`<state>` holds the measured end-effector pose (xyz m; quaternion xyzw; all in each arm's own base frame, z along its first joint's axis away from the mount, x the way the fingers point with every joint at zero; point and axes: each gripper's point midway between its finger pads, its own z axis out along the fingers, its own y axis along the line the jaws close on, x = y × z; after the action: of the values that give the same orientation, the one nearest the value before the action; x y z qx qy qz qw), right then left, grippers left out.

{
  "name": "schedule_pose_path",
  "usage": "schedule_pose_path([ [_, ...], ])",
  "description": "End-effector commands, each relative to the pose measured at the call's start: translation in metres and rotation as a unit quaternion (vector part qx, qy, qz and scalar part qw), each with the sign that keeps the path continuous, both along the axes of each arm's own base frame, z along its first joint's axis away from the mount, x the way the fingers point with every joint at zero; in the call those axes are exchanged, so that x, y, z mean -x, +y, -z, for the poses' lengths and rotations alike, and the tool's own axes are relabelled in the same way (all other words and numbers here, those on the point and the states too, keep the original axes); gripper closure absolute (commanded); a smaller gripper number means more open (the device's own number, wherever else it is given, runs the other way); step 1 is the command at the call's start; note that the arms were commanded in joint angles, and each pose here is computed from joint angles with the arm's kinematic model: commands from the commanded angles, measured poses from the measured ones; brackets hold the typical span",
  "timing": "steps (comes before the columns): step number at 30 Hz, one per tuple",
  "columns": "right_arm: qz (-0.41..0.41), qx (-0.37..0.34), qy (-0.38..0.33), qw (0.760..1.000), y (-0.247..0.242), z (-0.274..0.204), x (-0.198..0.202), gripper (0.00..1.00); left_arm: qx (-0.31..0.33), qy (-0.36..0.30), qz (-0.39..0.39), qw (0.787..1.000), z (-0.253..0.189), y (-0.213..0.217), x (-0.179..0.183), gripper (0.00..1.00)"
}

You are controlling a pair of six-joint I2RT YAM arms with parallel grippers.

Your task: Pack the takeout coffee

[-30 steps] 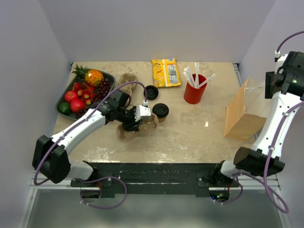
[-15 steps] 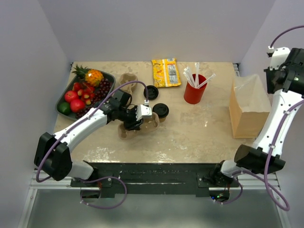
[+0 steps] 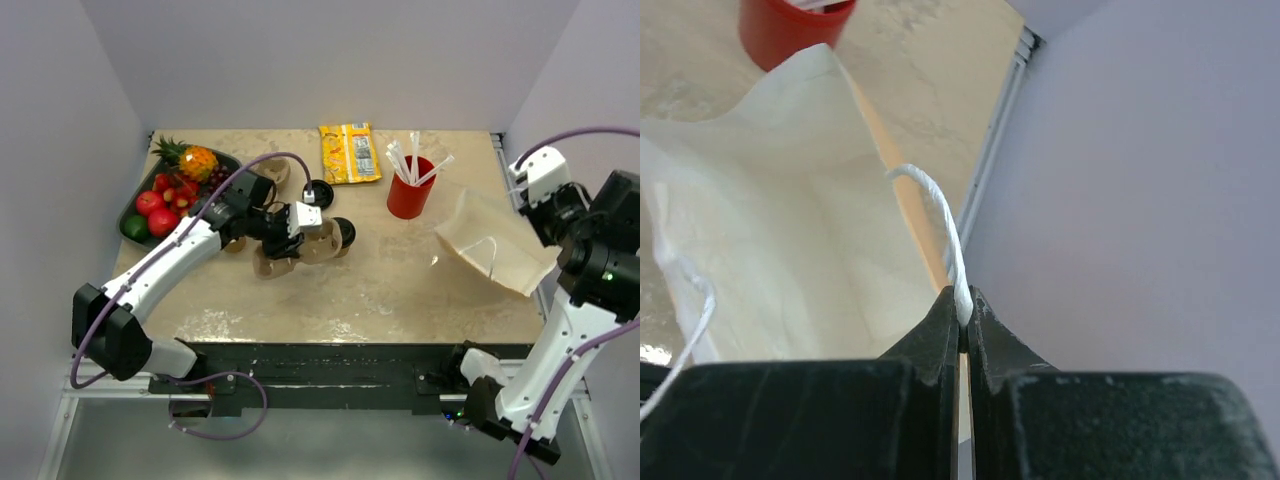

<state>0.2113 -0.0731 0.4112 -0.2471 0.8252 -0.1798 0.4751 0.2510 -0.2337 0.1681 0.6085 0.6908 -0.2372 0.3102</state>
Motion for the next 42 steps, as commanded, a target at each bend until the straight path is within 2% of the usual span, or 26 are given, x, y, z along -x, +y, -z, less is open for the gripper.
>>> schedule_pose_path([
  [1,-0.134,-0.020,0.025,0.990,0.048,0.035,0.015,1.00,0.067,-0.045,0.011,0.997,-0.070,-0.019,-0.008,0.87],
  [6,-0.128,-0.078,0.003,0.989,0.052,0.036,-0.003,1.00,0.121,-0.081,0.001,0.989,-0.133,-0.030,-0.017,0.89],
  [11,-0.136,-0.091,-0.098,0.982,0.049,-0.022,-0.042,1.00,0.164,-0.119,-0.009,0.979,-0.182,-0.040,-0.027,0.90],
  [14,-0.146,-0.097,-0.125,0.976,0.046,-0.046,-0.060,1.00,0.172,-0.138,-0.012,0.975,-0.200,-0.042,-0.035,0.90],
  [18,-0.166,-0.111,-0.121,0.972,0.051,-0.048,-0.065,1.00,0.189,-0.151,-0.016,0.970,-0.220,-0.045,-0.038,0.90],
  [27,-0.190,-0.133,-0.046,0.972,0.079,0.011,-0.020,1.00,0.229,-0.148,-0.004,0.962,-0.238,-0.061,-0.029,0.91],
  [31,-0.205,-0.134,-0.001,0.970,0.086,0.044,-0.003,1.00,0.229,-0.135,0.005,0.964,-0.230,-0.070,-0.022,0.91],
  [35,-0.233,-0.155,0.067,0.958,0.095,0.091,0.011,1.00,0.228,-0.118,0.019,0.966,-0.219,-0.082,-0.011,0.91],
  [38,-0.234,-0.174,0.095,0.952,0.099,0.113,0.017,1.00,0.243,-0.117,0.026,0.963,-0.224,-0.093,0.001,0.91],
  [42,-0.240,-0.197,0.107,0.944,0.107,0.117,0.017,1.00,0.288,-0.125,0.042,0.949,-0.241,-0.114,0.019,0.92],
])
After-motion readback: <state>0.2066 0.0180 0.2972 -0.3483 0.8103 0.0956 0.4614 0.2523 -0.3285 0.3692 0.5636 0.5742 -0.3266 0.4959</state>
